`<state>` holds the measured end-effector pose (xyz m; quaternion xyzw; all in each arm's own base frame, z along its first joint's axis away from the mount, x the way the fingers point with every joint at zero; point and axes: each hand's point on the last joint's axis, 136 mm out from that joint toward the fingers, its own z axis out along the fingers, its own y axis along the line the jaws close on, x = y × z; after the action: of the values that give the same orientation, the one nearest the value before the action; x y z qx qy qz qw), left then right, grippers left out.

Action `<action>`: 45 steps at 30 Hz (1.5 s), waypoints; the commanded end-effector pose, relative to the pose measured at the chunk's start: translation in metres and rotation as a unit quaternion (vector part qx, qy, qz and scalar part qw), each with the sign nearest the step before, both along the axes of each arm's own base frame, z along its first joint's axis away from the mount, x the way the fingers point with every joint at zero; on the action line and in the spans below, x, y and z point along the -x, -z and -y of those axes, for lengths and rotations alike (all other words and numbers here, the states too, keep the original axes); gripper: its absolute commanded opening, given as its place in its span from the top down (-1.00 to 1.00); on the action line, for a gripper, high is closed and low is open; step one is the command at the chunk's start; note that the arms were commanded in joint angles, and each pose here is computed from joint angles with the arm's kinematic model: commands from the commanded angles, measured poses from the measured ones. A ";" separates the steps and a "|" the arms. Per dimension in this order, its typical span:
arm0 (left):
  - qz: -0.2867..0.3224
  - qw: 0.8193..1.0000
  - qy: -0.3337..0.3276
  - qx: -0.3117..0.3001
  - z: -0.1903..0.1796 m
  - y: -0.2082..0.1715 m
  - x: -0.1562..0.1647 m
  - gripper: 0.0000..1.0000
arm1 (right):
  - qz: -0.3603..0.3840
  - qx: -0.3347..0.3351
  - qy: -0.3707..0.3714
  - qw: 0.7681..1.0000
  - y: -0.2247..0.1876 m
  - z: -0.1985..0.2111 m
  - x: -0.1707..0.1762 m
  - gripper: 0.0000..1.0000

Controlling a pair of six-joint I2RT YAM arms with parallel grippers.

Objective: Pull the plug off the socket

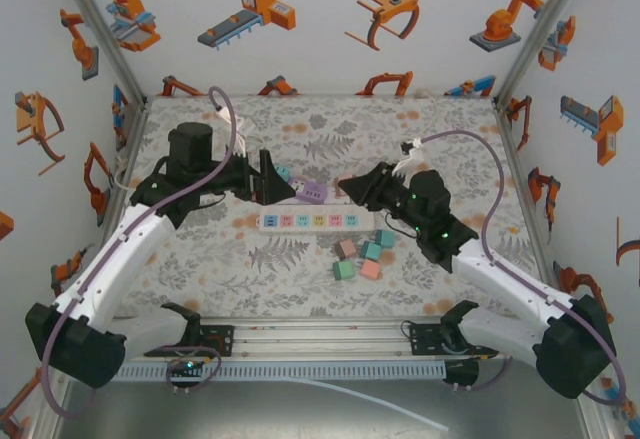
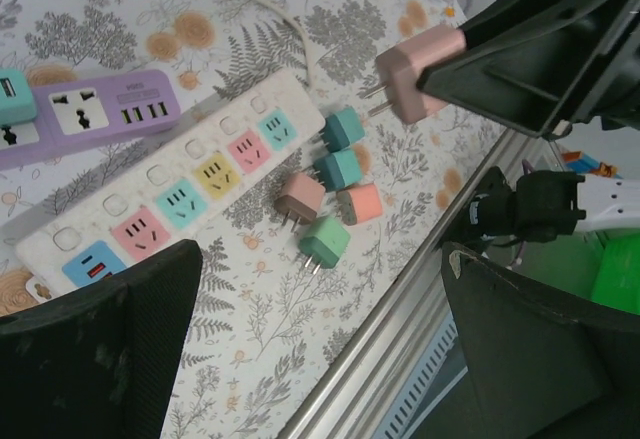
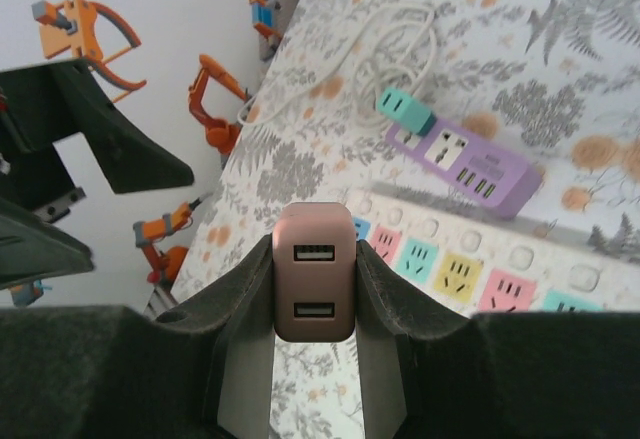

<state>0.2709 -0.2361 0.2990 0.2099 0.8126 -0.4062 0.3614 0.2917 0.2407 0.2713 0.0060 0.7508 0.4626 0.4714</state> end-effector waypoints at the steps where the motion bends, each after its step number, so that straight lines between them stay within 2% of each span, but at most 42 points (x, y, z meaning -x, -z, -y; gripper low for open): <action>1: 0.009 0.998 0.061 0.010 0.000 -0.009 0.046 -0.94 | -0.028 -0.004 -0.060 0.998 0.025 -0.043 0.028 1.00; 7: -0.058 0.996 0.061 0.007 -0.001 0.013 0.080 -0.94 | -0.055 0.020 -0.147 0.987 0.067 -0.102 0.057 1.00; 11: -0.065 0.997 -0.007 -0.048 -0.026 0.028 0.083 -0.94 | -0.078 0.047 -0.154 0.984 0.102 -0.120 0.066 1.00; 16: -0.071 0.984 -0.121 -0.112 -0.070 0.043 0.079 -0.94 | -0.095 0.073 -0.141 0.983 0.130 -0.120 0.064 1.00; 19: -0.076 0.973 -0.162 -0.144 -0.090 0.054 0.079 -0.94 | -0.126 0.115 -0.125 0.977 0.158 -0.113 0.062 1.00; 23: -0.081 0.967 -0.177 -0.161 -0.098 0.061 0.080 -0.94 | -0.143 0.172 -0.095 0.970 0.182 -0.096 0.060 1.00; 28: -0.083 0.968 -0.176 -0.160 -0.096 0.064 0.077 -0.94 | -0.147 0.192 -0.089 0.966 0.195 -0.089 0.061 0.99; 37: -0.090 0.966 -0.175 -0.170 -0.092 0.070 0.071 -0.94 | -0.172 0.219 -0.071 0.958 0.213 -0.084 0.058 0.66; 45: -0.093 0.961 -0.186 -0.182 -0.095 0.076 0.066 -0.94 | -0.186 0.238 -0.041 0.952 0.212 -0.070 0.056 0.17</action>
<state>0.2042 -0.1440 0.2306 0.0862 0.9217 -0.2059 0.3171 0.2333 0.3259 0.0645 -0.0654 0.9009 0.3176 0.2885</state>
